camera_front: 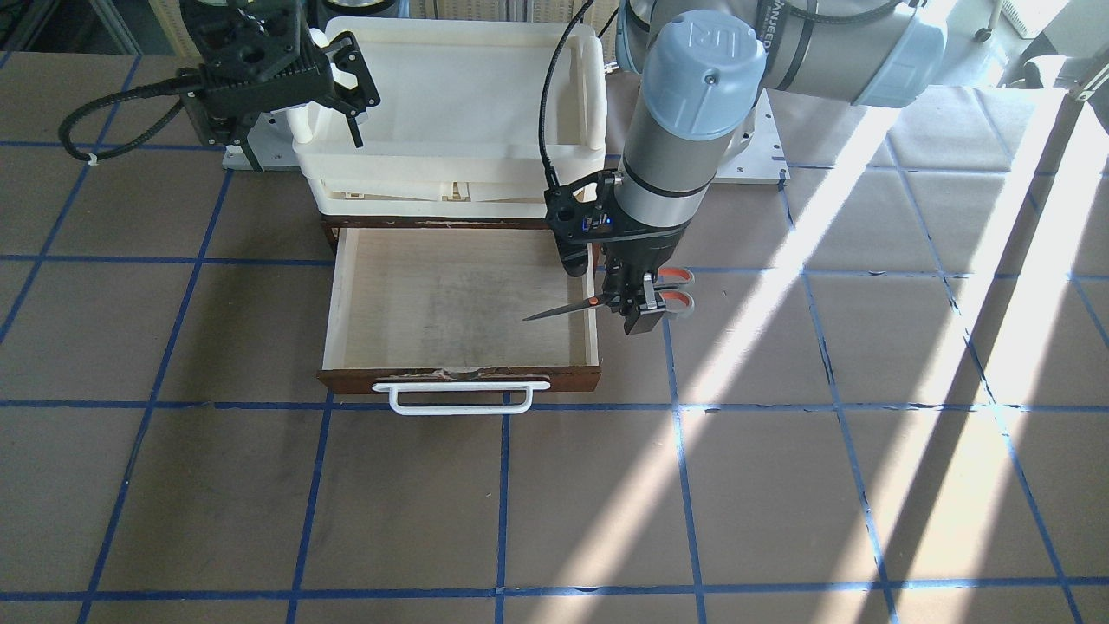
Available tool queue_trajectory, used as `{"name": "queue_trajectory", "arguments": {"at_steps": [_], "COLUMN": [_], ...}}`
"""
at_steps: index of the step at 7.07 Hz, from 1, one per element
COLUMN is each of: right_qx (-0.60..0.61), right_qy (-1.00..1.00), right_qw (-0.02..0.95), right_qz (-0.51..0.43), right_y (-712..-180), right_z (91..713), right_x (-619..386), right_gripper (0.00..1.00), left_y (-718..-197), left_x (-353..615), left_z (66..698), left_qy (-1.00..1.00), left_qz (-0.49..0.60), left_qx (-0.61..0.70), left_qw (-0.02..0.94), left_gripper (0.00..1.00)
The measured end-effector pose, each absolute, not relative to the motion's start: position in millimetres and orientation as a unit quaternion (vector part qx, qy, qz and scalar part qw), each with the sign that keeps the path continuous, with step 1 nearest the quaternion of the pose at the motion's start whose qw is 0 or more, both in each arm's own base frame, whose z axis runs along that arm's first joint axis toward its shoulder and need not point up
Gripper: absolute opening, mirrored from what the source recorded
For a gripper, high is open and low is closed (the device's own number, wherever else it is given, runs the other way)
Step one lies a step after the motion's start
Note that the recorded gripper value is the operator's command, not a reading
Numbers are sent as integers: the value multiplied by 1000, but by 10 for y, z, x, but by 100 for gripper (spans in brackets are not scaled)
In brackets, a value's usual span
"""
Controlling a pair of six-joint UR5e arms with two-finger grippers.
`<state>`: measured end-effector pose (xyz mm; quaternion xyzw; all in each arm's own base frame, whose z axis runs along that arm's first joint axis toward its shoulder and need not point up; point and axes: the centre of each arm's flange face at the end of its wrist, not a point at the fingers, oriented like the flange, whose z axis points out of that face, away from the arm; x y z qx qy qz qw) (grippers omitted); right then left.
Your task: Place scissors in drawer with both arms
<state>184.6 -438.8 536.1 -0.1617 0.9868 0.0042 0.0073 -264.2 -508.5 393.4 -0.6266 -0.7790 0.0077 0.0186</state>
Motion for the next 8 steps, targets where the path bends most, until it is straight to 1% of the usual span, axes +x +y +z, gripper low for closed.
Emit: {"name": "queue_trajectory", "arguments": {"at_steps": [2,4,7,8], "right_qx": [-115,-54,-20,-19], "right_qy": [993,998,999,999], "right_qw": [11,11,6,6], "right_qz": [-2,-21,-28,-32], "right_y": [-4335,-4367,-4384,-4394], "right_z": [5382,5378,5341,5346], "right_x": [1856,1859,1849,1849], "right_gripper": [100,100,100,100], "left_y": [-4889,-4815,-4935,-4981], "left_x": [-3060,-3301,-3508,-3552], "left_z": [3876,3763,3474,3374], "left_qy": [-774,-772,-768,-768], "left_qz": [7,7,21,24], "left_qx": [-632,-634,-636,-635], "left_qw": [33,51,71,79], "left_gripper": [0,0,0,13]}}
